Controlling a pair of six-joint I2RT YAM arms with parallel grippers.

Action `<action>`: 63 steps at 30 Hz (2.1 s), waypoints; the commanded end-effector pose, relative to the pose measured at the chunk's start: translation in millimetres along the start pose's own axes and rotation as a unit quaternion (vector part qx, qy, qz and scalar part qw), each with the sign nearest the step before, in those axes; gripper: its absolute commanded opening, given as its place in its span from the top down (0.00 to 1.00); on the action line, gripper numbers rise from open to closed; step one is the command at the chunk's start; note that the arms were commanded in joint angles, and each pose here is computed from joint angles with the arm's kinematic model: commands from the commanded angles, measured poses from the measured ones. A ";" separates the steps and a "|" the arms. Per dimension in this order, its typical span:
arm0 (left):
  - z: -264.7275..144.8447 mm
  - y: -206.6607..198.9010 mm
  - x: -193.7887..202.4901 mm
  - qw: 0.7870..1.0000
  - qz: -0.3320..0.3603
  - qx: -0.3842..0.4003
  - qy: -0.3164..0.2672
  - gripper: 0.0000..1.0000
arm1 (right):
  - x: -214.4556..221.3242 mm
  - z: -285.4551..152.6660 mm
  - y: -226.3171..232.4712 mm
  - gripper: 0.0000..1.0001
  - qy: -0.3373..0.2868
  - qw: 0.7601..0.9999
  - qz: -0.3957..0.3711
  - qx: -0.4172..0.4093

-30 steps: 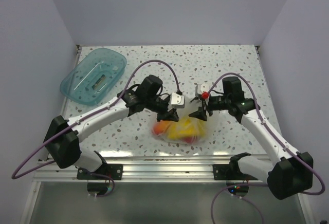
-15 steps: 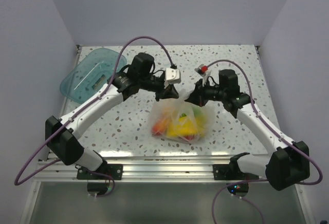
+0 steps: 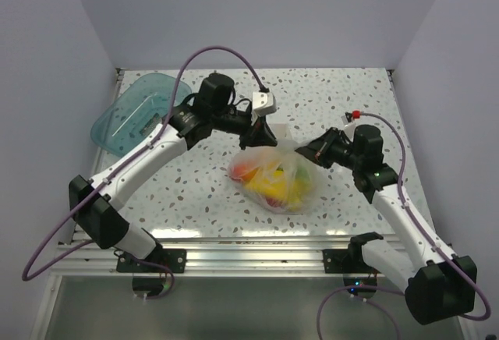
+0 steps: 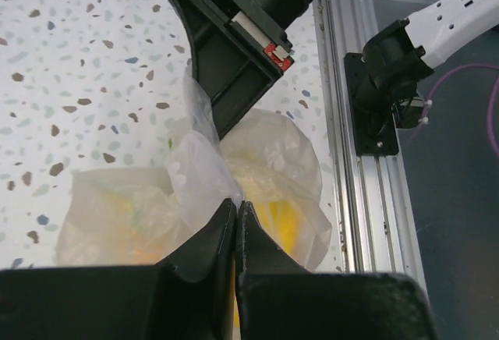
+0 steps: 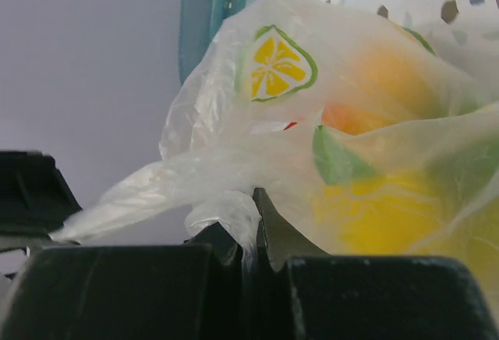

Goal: Place the fake fruits into the plastic bag and tie a complex knot

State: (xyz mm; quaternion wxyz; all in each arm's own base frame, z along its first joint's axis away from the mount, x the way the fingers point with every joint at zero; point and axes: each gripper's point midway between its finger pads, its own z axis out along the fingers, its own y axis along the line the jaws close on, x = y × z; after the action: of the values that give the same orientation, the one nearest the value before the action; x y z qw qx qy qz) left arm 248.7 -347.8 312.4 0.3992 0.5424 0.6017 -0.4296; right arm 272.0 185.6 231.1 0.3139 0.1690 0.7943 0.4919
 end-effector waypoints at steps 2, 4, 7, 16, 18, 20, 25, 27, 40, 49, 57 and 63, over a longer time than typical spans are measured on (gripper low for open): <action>11.9 -38.7 17.4 0.999 -0.032 0.036 -0.002 1.00 | -6.2 0.1 -20.2 1.00 -0.039 0.994 0.102 0.028; 29.3 -57.4 42.4 0.998 -0.035 0.053 0.019 1.00 | -6.4 2.1 -21.3 1.00 -0.041 0.994 0.103 0.024; 48.7 -69.0 79.7 0.998 -0.030 0.047 0.042 1.00 | -10.4 3.8 -20.2 1.00 -0.045 0.994 0.099 0.023; 71.5 -16.7 153.7 0.987 0.048 -0.084 0.127 1.00 | -4.5 3.3 -14.0 1.00 -0.029 0.995 0.099 0.006; 76.7 -5.1 165.7 0.983 0.054 -0.103 0.141 1.00 | -1.2 3.9 -14.0 1.00 -0.023 0.994 0.102 0.000; 81.6 7.4 180.1 0.978 0.045 -0.126 0.159 1.00 | 0.3 4.9 -12.1 1.00 -0.019 0.994 0.104 -0.009; 96.0 13.8 171.5 0.984 0.035 -0.121 0.128 1.00 | 12.9 3.9 -8.3 1.00 0.005 0.994 0.109 -0.030; 98.6 21.3 152.0 0.990 0.024 -0.120 0.077 1.00 | 18.9 3.0 -8.6 1.00 0.012 0.994 0.105 -0.032; 109.4 39.1 94.8 0.974 -0.182 -0.065 -0.117 1.00 | 33.3 7.5 12.9 1.00 0.035 0.991 0.101 -0.084; 97.6 -3.4 63.2 0.938 -0.277 0.073 -0.192 1.00 | 41.8 24.9 24.7 1.00 0.075 0.990 0.029 -0.112; 91.6 -13.8 56.6 0.911 -0.312 0.116 -0.244 1.00 | 57.3 5.3 8.4 0.88 0.118 0.981 -0.138 -0.073; 92.6 -11.9 52.7 0.905 -0.320 0.122 -0.253 1.00 | 50.7 -16.0 9.0 0.46 0.151 0.950 -0.270 -0.049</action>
State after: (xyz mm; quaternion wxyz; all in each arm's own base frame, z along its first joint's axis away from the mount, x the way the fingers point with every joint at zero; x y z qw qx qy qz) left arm 241.8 -418.2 186.8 0.2715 0.2128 0.6363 -0.6900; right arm 240.5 218.8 233.7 0.3224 -0.0425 0.8044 0.4971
